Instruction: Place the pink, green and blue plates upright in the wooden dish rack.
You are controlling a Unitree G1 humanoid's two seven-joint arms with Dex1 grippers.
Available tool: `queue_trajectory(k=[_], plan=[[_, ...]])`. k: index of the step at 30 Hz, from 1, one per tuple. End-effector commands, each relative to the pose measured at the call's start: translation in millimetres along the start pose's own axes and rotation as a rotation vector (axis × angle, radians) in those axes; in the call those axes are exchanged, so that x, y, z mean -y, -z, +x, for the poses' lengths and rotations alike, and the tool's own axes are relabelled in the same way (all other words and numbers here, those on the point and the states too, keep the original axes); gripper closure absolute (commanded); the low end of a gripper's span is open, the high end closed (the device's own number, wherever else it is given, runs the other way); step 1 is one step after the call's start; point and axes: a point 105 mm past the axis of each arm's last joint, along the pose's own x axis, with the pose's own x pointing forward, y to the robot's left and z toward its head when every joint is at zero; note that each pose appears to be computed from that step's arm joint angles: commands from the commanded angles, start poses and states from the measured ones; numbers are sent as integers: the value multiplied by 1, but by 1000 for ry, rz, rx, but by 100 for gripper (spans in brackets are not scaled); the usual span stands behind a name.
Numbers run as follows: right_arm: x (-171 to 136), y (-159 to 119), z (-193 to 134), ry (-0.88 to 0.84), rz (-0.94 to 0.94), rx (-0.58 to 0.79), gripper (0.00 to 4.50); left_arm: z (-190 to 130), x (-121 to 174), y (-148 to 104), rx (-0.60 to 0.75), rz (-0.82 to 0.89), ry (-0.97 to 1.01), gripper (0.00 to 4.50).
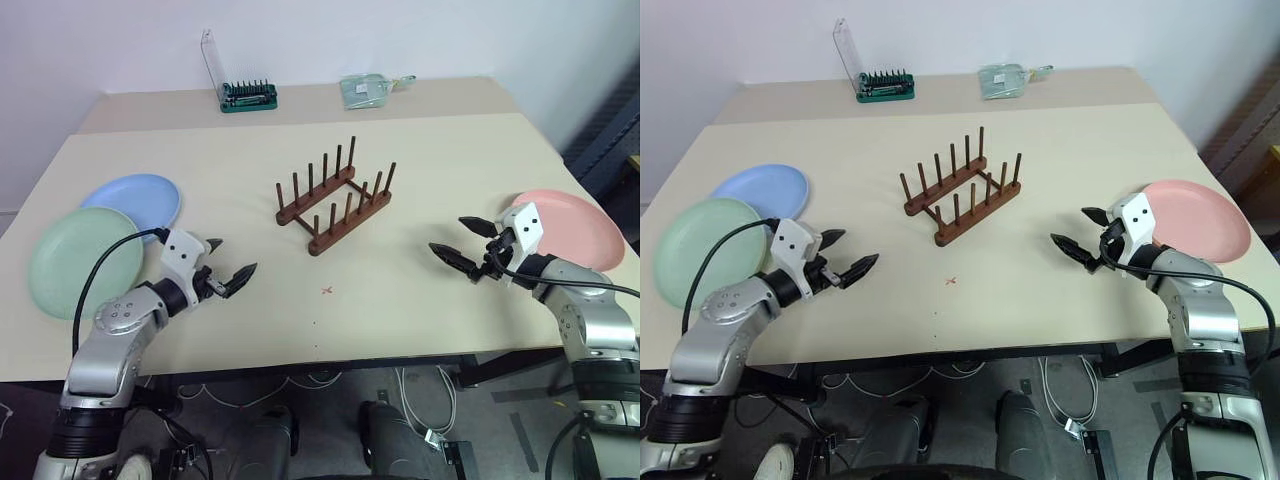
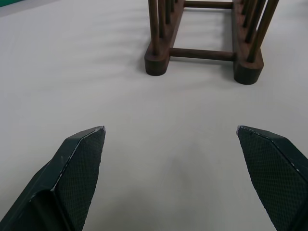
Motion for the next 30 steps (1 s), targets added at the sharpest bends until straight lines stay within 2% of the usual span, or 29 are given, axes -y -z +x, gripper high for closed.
queue_trajectory(k=[1,7,13,16,23,30], plan=[[3,-18,-1,-3,-54,33,6,0,4,-11,33,32,6,0],[-5,-20,6,-19,-56,40,6,-1,6,-10,34,28,5,0],[-24,-17,8,-61,-43,38,6,7,24,-7,10,31,99,0],[-36,-14,10,-67,-23,47,6,21,47,-8,10,31,206,0],[-43,-20,4,-37,-9,66,6,67,77,-3,-11,39,276,0],[-47,-14,-8,15,1,41,6,108,76,0,-30,69,245,0]])
